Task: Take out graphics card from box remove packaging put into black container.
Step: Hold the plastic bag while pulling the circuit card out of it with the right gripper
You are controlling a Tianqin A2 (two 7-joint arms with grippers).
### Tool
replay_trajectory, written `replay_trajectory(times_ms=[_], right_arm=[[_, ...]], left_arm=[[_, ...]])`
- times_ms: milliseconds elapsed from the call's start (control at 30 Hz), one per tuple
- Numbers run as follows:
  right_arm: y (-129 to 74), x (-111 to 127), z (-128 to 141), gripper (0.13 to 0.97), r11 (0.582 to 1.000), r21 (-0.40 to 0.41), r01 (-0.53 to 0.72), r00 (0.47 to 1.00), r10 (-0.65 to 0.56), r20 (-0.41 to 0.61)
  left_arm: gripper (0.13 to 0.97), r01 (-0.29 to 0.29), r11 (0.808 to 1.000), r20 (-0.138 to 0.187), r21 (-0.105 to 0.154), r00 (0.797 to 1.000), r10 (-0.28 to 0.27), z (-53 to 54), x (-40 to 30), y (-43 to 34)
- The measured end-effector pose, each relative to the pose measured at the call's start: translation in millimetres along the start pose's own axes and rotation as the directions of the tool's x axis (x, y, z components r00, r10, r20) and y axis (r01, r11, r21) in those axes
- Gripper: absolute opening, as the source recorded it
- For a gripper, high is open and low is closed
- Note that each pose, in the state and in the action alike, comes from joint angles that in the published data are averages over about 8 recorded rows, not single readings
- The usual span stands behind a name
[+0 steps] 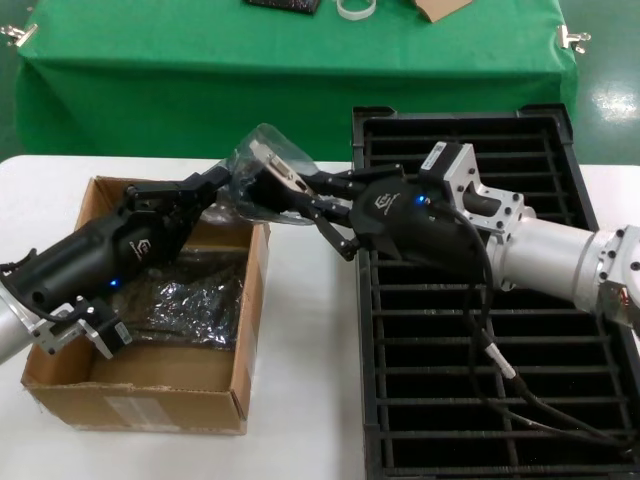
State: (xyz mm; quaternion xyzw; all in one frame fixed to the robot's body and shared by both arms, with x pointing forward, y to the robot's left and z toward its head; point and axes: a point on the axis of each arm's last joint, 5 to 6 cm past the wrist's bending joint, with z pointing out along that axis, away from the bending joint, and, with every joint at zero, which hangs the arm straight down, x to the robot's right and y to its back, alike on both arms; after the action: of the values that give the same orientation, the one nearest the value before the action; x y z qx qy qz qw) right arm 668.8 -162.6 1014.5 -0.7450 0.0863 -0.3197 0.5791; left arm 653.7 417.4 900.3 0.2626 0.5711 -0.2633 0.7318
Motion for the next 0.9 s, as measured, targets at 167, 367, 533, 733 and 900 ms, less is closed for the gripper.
replay_trajectory(times_ms=[167, 367, 533, 733, 900], right_arm=[[-15, -1, -10, 0.192, 0.997, 0.049, 0.053, 0.999, -0.053, -0.012], [-42, -9, -33, 0.192, 0.984, 0.083, 0.156, 0.986, -0.151, -0.066], [-63, -21, -58, 0.192, 0.971, 0.072, 0.226, 0.968, -0.215, -0.132], [-78, -33, -88, 0.192, 0.963, 0.042, 0.267, 0.941, -0.251, -0.228], [-85, -39, -113, 0.192, 0.965, -0.004, 0.264, 0.915, -0.252, -0.315]], left_arm=[[0.138, 0.014, 1.0, -0.001, -0.011, 1.0, -0.014, 0.0, 0.1, 0.5], [0.138, 0.037, 0.999, 0.002, -0.015, 0.999, -0.037, -0.1, 1.0, 0.1], [0.138, 0.048, 0.998, 0.004, -0.029, 0.999, -0.048, 0.5, 1.3, 0.5], [0.138, 0.062, 0.997, 0.011, -0.046, 0.998, -0.061, 1.4, 0.7, 1.4], [0.138, 0.119, 0.992, 0.037, -0.048, 0.992, -0.117, 1.6, -4.2, 3.8]])
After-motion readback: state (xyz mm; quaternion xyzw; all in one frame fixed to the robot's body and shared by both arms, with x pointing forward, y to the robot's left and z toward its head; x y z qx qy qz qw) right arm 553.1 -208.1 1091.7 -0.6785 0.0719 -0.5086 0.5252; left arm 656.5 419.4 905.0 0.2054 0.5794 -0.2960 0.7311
